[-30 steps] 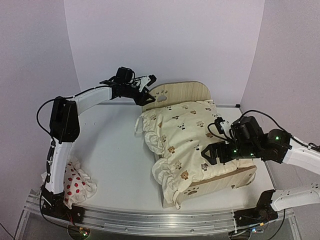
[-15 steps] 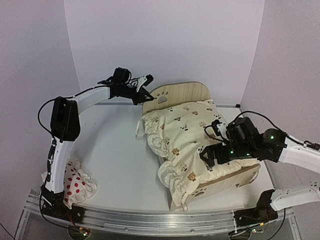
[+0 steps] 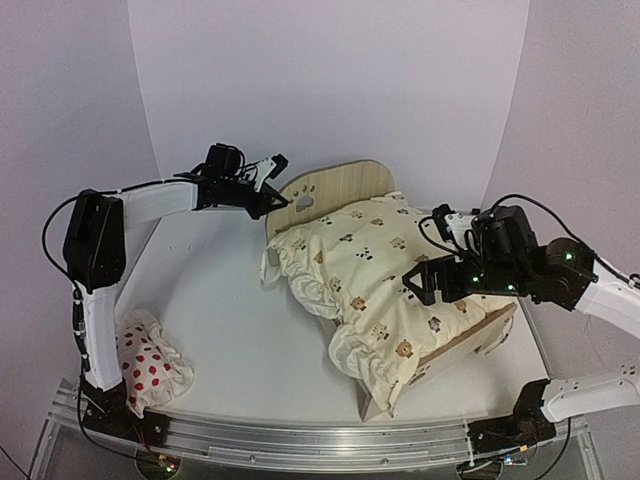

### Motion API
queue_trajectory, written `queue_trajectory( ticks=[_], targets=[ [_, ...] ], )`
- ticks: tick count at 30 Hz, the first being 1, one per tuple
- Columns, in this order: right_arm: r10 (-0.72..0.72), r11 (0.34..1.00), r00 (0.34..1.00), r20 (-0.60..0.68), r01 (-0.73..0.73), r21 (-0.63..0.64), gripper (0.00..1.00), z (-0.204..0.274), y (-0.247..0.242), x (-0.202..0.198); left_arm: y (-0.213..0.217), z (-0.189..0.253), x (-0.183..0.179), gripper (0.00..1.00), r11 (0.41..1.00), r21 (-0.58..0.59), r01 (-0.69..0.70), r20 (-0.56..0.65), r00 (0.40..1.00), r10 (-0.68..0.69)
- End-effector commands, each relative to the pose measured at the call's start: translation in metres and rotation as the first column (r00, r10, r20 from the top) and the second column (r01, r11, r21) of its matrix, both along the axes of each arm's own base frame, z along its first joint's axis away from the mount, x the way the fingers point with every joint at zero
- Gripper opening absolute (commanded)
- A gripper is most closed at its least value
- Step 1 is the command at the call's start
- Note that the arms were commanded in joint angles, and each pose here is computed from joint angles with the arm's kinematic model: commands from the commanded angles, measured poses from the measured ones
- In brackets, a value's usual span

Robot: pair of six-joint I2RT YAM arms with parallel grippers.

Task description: Set up the pet bed

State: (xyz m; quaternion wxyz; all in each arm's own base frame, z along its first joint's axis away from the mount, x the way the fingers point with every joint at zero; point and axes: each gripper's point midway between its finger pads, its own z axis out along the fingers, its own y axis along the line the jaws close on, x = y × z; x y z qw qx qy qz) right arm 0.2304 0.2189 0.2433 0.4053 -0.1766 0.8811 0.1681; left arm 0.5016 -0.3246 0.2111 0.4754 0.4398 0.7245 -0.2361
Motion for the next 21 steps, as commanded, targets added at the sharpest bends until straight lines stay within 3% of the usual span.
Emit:
queue_trajectory(
  ticks=[1, 6, 9, 12, 18, 21],
  targets=[
    [-0.002, 1.000, 1.000, -0.002, 0.002, -0.024, 0.98, 0.001, 0.004, 0.005, 0.098, 0.015, 0.035, 0.00, 0.881, 0.083, -0.466, 0.081, 0.884, 0.460],
    [-0.010, 0.999, 0.999, -0.048, 0.007, -0.049, 0.98, -0.016, 0.010, 0.008, 0.155, 0.003, 0.007, 0.00, 0.702, 0.143, -0.698, 0.013, 0.710, 0.704],
    [-0.027, 0.998, 0.997, -0.067, 0.023, -0.063, 0.98, -0.025, 0.009, 0.009, 0.173, -0.003, -0.024, 0.00, 0.630, 0.130, -0.766, -0.098, 0.622, 0.777],
    [-0.046, 0.996, 0.996, -0.075, 0.040, -0.082, 0.98, -0.033, 0.006, 0.010, 0.173, -0.007, -0.058, 0.00, 0.623, 0.089, -0.777, -0.229, 0.593, 0.772],
    [-0.025, 0.996, 0.994, -0.111, 0.016, -0.083, 0.98, -0.042, 0.011, 0.007, 0.159, -0.007, -0.124, 0.00, 0.621, 0.047, -0.783, -0.374, 0.563, 0.737],
    [0.029, 0.997, 0.990, -0.141, -0.038, -0.061, 0.98, -0.042, 0.025, 0.004, 0.136, -0.011, -0.154, 0.00, 0.666, 0.036, -0.745, -0.433, 0.589, 0.683]
  ],
)
